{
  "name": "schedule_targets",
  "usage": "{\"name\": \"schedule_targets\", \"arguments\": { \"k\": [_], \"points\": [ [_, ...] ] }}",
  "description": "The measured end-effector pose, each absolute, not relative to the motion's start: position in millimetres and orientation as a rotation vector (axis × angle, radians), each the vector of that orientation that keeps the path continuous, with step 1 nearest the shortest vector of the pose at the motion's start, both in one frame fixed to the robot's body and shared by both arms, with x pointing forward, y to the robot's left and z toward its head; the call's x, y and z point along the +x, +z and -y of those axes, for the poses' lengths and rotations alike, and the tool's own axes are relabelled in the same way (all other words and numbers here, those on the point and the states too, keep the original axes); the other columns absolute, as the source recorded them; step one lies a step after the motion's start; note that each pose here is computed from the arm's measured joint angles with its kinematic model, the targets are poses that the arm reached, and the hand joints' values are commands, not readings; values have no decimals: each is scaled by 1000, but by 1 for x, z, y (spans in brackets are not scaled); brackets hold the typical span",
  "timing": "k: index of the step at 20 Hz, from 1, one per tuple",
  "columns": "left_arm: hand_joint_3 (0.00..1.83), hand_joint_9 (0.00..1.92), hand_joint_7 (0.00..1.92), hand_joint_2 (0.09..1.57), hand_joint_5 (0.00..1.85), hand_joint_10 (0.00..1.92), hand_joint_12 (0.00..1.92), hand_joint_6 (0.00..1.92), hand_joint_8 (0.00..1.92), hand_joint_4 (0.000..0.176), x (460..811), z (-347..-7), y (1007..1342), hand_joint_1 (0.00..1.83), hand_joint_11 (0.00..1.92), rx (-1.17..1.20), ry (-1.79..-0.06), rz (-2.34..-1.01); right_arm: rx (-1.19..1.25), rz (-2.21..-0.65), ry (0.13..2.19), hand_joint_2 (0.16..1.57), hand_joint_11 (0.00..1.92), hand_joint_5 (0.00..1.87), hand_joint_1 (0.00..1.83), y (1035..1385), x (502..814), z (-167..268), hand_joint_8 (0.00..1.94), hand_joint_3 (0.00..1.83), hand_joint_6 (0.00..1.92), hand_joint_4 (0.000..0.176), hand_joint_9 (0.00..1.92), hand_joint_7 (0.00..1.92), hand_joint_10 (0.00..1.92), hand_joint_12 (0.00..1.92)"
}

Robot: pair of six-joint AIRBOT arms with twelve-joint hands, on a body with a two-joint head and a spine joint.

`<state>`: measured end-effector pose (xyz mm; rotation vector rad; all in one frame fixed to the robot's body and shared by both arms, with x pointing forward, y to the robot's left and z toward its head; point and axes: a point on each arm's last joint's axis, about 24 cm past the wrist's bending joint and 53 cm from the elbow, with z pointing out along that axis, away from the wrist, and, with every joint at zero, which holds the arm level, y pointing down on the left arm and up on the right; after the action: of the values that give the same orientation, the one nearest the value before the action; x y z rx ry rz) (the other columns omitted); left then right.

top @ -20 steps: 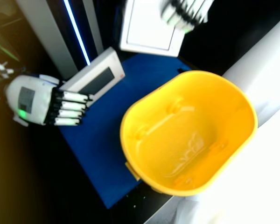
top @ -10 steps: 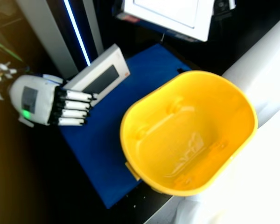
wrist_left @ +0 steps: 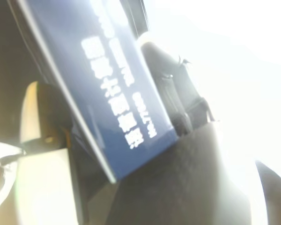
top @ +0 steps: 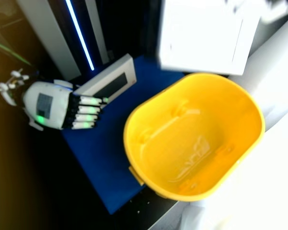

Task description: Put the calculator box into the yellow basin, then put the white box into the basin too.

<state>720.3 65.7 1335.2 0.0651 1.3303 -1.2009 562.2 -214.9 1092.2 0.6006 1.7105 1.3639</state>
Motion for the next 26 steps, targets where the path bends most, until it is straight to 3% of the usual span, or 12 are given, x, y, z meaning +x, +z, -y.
{"name": "schedule_targets", "arguments": {
  "k": [1, 9, 10, 11, 12, 13, 14, 15, 16, 19, 23, 26],
  "points": [
    [3, 795, 819, 1191, 760, 1474, 1681, 1177, 1247, 0, 731, -61, 1326, 1355, 565, 60, -1173, -1363, 603, -1711, 1359, 1104, 783, 989, 1380, 1092, 563, 216, 970, 0, 898, 0, 920, 986, 1283, 1597],
    [1, 697, 825, 1204, 775, 1500, 1711, 1201, 1298, 0, 778, -48, 1264, 1346, 464, -9, -1039, -1576, 598, -1719, 1369, 1105, 739, 989, 1352, 1090, 562, 212, 935, 1, 935, 0, 910, 1001, 1277, 1627],
    [0, 647, 842, 1202, 782, 1258, 1676, 1208, 1304, 0, 781, -48, 1252, 1212, 434, -17, -1024, -1608, 597, -1717, 1372, 1110, 704, 979, 1370, 1091, 563, 211, 953, 2, 952, 0, 886, 985, 1304, 1629],
    [2, 603, 710, 1205, 786, 1083, 1632, 1254, 940, 0, 782, -49, 1245, 1127, 374, -23, -1015, -1628, 595, -1716, 1374, 1110, 695, 968, 1374, 1091, 563, 210, 916, 0, 1014, 0, 883, 998, 1270, 1567],
    [2, 603, 710, 1205, 786, 1083, 1632, 1254, 940, 0, 782, -50, 1238, 1127, 374, -31, -1009, -1647, 593, -1714, 1376, 1110, 695, 968, 1374, 1091, 562, 210, 916, 0, 1014, 0, 883, 998, 1270, 1567],
    [0, 388, 562, 1059, 546, 865, 1634, 596, 454, 0, 782, -50, 1233, 962, 147, -35, -1004, -1662, 595, -1716, 1373, 1107, 704, 962, 1376, 1091, 563, 210, 889, 0, 1036, 0, 891, 1015, 1243, 1528],
    [0, 198, 442, 1025, 446, 724, 1572, 395, 229, 4, 782, -51, 1232, 873, 29, -36, -1002, -1666, 594, -1717, 1374, 1107, 711, 962, 1376, 1091, 562, 210, 889, 0, 1037, 0, 896, 1015, 1237, 1524],
    [0, 118, 377, 1009, 413, 620, 1456, 256, 100, 47, 782, -51, 1233, 847, 5, -37, -1004, -1664, 593, -1716, 1376, 1106, 712, 958, 1376, 1091, 562, 210, 888, 0, 1042, 0, 899, 1017, 1232, 1523],
    [0, 70, 268, 994, 332, 434, 1281, 119, 24, 58, 782, -51, 1234, 814, 0, -38, -1008, -1659, 590, -1714, 1379, 1104, 730, 961, 1377, 1092, 563, 209, 877, 0, 1028, 0, 907, 1020, 1236, 1516],
    [0, 11, 45, 949, 113, 83, 854, 5, 3, 92, 783, -51, 1236, 698, 0, -44, -1014, -1653, 588, -1711, 1382, 1103, 706, 969, 1378, 1093, 563, 208, 900, 0, 1005, 0, 892, 1029, 1234, 1515],
    [0, 16, 62, 908, 127, 27, 667, 5, 3, 91, 783, -62, 1243, 665, 0, -71, -1024, -1630, 576, -1689, 1401, 1105, 748, 972, 1378, 1100, 565, 205, 964, 0, 952, 0, 889, 1012, 1255, 1516],
    [0, 78, 156, 897, 185, 32, 579, 11, 10, 65, 777, -73, 1254, 591, 0, -87, -1051, -1588, 576, -1656, 1436, 1113, 853, 931, 1377, 1109, 564, 205, 1048, 2, 959, 0, 926, 967, 1249, 1489]
  ]
}}
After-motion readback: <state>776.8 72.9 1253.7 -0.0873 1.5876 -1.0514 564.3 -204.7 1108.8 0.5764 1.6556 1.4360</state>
